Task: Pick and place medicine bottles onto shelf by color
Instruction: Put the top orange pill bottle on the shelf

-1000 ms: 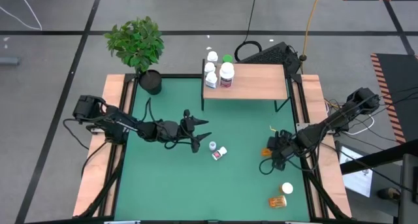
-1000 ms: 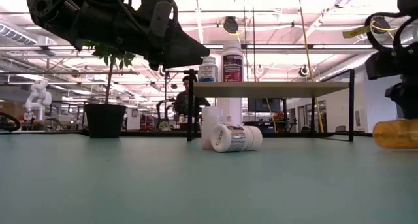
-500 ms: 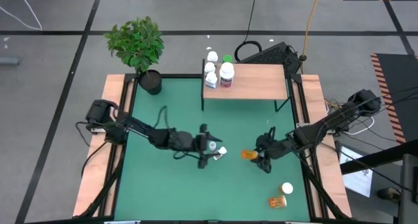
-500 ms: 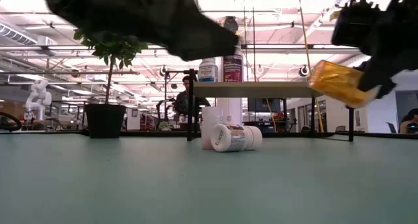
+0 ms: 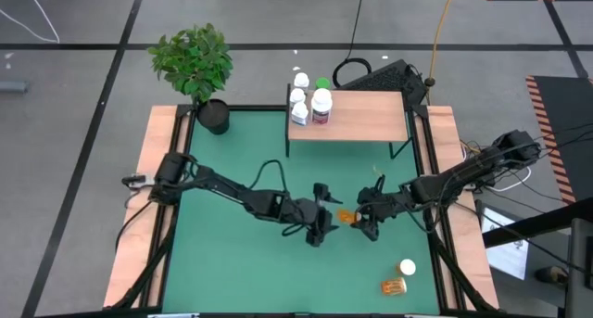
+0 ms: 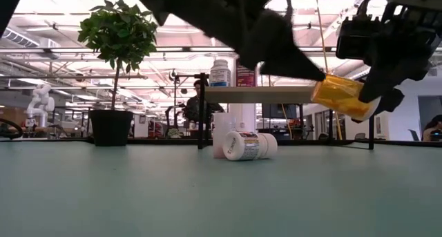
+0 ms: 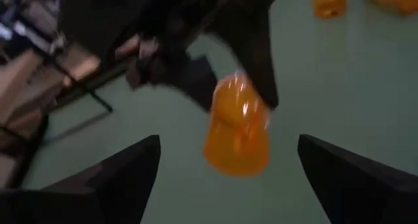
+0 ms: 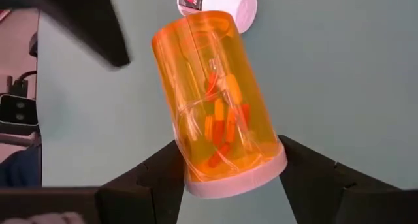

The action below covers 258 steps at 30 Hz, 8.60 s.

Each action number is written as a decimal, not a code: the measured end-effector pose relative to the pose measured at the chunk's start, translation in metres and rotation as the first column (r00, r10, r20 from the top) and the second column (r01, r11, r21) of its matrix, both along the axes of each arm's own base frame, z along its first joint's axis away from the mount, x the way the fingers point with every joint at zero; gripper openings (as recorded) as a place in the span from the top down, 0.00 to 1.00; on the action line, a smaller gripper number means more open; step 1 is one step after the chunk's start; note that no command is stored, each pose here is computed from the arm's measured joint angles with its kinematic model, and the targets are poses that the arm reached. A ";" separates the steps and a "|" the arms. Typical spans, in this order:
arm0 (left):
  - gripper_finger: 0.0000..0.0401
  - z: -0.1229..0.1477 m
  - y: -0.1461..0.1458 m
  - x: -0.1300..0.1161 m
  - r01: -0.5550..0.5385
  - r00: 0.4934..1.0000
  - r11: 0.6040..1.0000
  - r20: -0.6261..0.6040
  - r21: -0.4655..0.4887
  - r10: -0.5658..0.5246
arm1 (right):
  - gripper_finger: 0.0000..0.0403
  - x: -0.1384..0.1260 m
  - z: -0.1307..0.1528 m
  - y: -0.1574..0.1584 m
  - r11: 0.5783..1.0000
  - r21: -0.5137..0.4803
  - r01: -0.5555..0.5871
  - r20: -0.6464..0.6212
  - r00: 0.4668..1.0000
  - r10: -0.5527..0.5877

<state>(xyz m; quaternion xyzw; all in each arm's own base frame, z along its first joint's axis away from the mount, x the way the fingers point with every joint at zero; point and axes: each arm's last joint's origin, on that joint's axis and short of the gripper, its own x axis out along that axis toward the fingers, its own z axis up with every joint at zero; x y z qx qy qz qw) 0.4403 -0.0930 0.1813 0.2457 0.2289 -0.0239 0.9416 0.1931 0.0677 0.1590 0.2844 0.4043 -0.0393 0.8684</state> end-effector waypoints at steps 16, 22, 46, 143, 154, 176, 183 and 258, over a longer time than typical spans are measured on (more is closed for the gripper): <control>0.37 -0.002 -0.001 0.008 0.057 0.998 0.997 -0.021 0.042 -0.056 | 0.48 0.006 0.007 0.002 0.998 0.058 -0.010 0.080 0.997 0.005; 0.45 -0.002 -0.001 0.008 0.056 0.998 0.998 -0.020 0.029 -0.055 | 0.48 0.006 0.007 0.003 0.998 0.053 -0.019 0.089 0.996 0.014; 0.54 0.065 0.004 0.002 0.234 0.959 0.882 0.248 -0.410 -0.139 | 0.21 -0.012 0.064 0.004 0.764 -0.510 -0.396 0.439 0.644 0.627; 0.28 0.090 -0.001 -0.002 0.438 0.881 0.746 0.405 -0.502 -0.245 | 0.58 0.018 0.078 0.054 0.369 -0.892 0.261 0.445 0.359 0.820; 0.17 0.107 0.026 -0.024 0.146 0.980 0.907 0.183 -0.396 -0.078 | 0.58 0.008 0.082 0.038 0.446 -0.876 0.182 0.462 0.577 0.673; 0.27 0.090 0.041 -0.014 -0.040 0.983 0.979 0.167 -0.198 0.073 | 0.57 0.013 0.045 -0.024 0.804 -0.595 0.021 0.359 0.902 0.242; 0.27 0.061 0.051 0.000 -0.095 0.985 0.964 0.119 -0.248 0.128 | 0.57 0.014 0.041 -0.025 0.793 -0.609 0.002 0.327 0.912 0.249; 0.42 0.106 0.143 -0.020 -0.562 0.703 0.729 0.239 -0.391 0.670 | 0.18 -0.001 0.060 -0.041 0.547 -0.749 0.374 0.401 0.913 -0.075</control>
